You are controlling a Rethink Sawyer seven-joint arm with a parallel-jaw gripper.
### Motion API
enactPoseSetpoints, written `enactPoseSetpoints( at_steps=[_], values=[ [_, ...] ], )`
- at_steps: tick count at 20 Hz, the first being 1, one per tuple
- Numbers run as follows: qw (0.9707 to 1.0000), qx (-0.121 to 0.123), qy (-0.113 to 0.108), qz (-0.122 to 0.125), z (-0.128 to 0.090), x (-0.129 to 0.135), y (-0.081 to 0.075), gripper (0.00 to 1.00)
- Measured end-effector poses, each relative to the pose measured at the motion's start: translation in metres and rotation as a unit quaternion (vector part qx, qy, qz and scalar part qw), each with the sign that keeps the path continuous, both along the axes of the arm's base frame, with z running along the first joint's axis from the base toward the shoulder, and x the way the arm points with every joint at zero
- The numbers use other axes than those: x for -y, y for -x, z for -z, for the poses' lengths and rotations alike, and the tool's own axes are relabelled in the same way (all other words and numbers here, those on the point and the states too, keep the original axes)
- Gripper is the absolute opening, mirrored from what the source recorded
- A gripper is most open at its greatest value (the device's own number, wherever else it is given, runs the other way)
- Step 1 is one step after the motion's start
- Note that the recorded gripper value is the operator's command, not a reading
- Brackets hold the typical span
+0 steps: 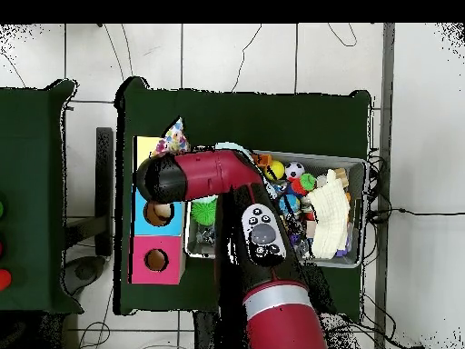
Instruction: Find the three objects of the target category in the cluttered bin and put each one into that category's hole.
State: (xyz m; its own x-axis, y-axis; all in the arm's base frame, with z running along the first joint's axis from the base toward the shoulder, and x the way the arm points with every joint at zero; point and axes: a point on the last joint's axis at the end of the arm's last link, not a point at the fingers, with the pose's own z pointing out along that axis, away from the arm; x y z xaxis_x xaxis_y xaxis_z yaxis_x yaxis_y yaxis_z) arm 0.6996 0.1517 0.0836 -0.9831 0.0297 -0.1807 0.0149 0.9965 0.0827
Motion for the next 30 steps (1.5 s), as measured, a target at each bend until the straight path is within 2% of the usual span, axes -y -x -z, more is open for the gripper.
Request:
enactPoseSetpoints(
  at_steps=[4,11,20,30],
  values=[
    [0.9998,0.018,-0.002,0.0,0.001,-0.002,-0.008,0.0],
    [0.9995,0.029,0.001,-0.01,0.002,-0.015,-0.003,0.0],
    [0.9997,0.012,0.003,-0.022,0.001,-0.028,0.021,0.0],
    [0.9997,0.009,0.006,-0.023,-0.002,-0.027,0.027,0.0]
  ],
)
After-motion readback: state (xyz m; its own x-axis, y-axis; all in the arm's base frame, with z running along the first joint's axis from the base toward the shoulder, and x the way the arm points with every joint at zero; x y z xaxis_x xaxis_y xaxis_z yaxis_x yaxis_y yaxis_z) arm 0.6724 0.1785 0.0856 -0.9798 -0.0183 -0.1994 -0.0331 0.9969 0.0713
